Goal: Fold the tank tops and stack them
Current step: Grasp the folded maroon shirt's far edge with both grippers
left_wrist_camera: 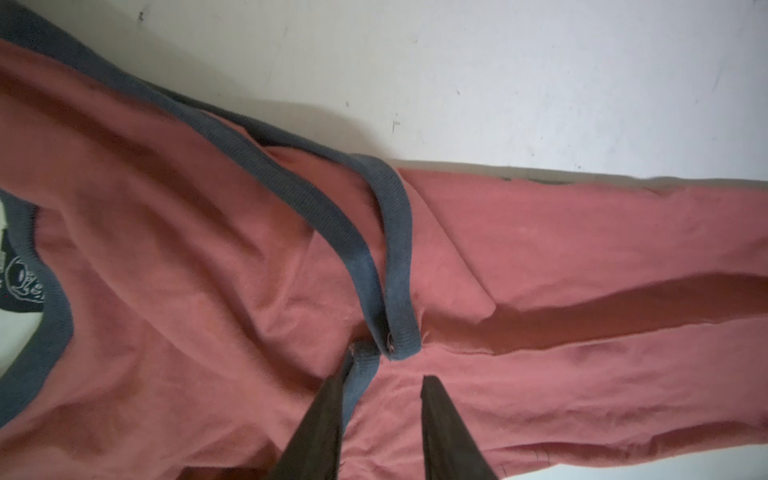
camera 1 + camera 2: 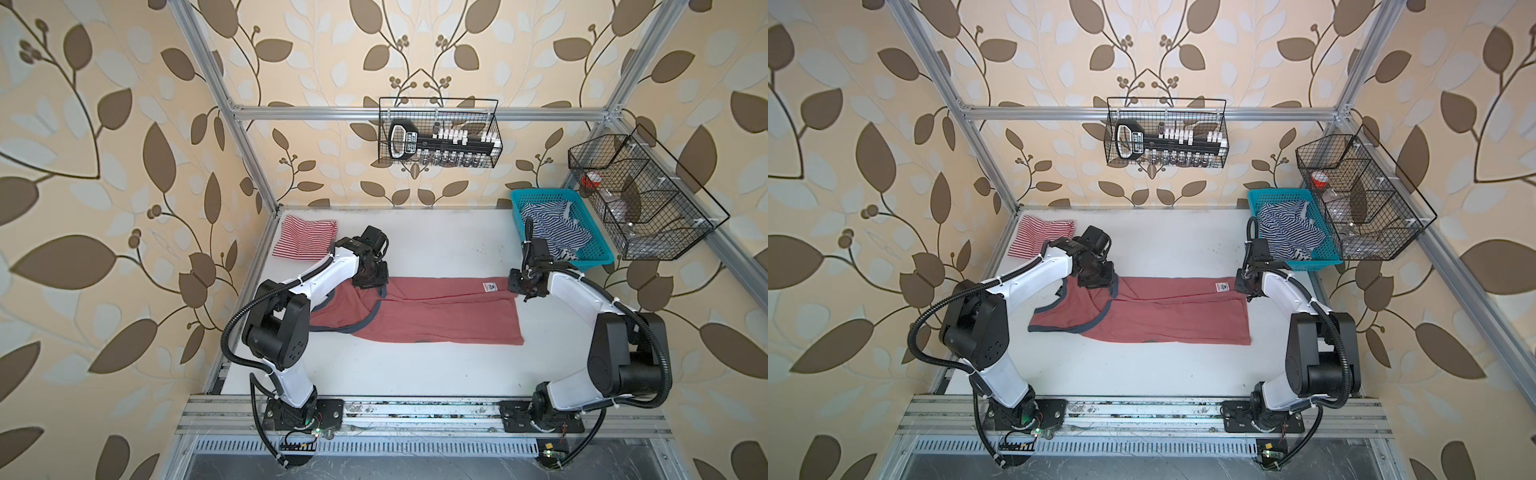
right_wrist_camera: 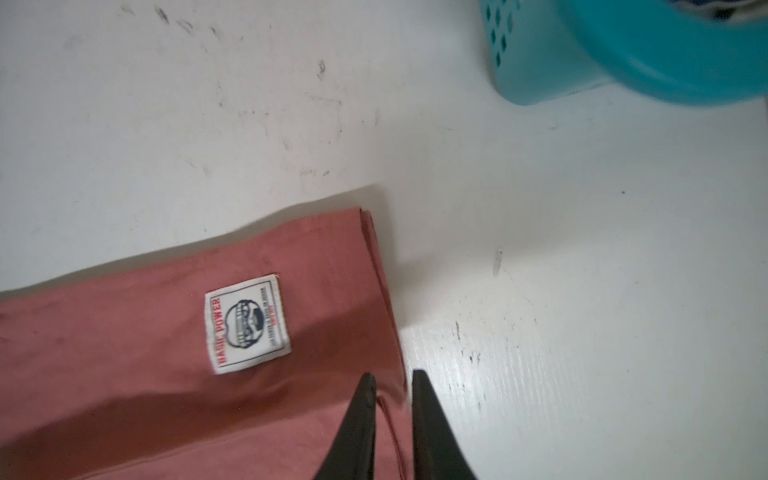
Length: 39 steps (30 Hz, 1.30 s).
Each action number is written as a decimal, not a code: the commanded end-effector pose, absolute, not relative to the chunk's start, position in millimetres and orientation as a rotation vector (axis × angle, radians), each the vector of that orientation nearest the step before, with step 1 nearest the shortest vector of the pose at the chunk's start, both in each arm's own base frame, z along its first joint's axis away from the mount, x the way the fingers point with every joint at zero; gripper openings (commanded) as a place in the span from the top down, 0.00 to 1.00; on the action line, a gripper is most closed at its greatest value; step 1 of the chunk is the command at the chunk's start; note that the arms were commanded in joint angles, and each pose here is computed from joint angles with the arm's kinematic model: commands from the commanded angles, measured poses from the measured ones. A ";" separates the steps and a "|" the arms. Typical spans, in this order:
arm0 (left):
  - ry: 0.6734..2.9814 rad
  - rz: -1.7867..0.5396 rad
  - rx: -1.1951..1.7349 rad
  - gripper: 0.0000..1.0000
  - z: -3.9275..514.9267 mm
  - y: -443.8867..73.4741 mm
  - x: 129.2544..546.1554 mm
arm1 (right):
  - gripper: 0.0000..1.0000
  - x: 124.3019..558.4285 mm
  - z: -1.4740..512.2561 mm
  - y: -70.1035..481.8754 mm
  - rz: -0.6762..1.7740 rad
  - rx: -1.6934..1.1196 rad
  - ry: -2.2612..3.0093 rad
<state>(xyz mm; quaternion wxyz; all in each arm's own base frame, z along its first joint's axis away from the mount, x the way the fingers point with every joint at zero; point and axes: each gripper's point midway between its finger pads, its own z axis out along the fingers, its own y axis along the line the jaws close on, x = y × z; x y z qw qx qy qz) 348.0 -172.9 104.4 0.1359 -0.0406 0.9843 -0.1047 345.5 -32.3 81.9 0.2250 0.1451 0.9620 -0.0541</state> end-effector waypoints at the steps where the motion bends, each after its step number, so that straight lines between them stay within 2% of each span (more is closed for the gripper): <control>1: 2.802 -0.272 -0.106 0.66 124.3 -168.6 345.7 | 0.71 335.0 87.2 -37.6 -0.191 0.410 2.650; 5: 2.790 -0.352 -0.099 0.66 131.6 -185.4 361.1 | 0.67 334.2 96.3 -37.0 -0.180 0.423 2.622; 11: 2.815 -0.498 -0.097 0.69 119.5 -221.0 385.6 | 0.65 356.9 93.0 -9.7 -0.010 0.395 2.607; 15: 2.868 -0.560 -0.094 0.70 98.0 -238.7 392.0 | 0.70 367.9 68.4 18.6 0.070 0.329 2.688; 21: 2.976 -0.529 -0.113 0.74 62.2 -237.0 374.0 | 0.92 351.9 30.8 45.9 0.144 0.284 2.805; 24: 2.998 -0.483 -0.138 0.75 54.3 -226.6 360.7 | 0.99 338.9 21.7 41.1 0.110 0.300 2.834; 34: 3.002 -0.402 -0.184 0.74 58.7 -203.8 335.8 | 1.00 308.7 -3.9 19.0 0.044 0.423 2.939; 39: 2.977 -0.353 -0.165 0.74 76.8 -196.9 337.1 | 1.00 308.8 10.2 13.9 0.044 0.441 2.911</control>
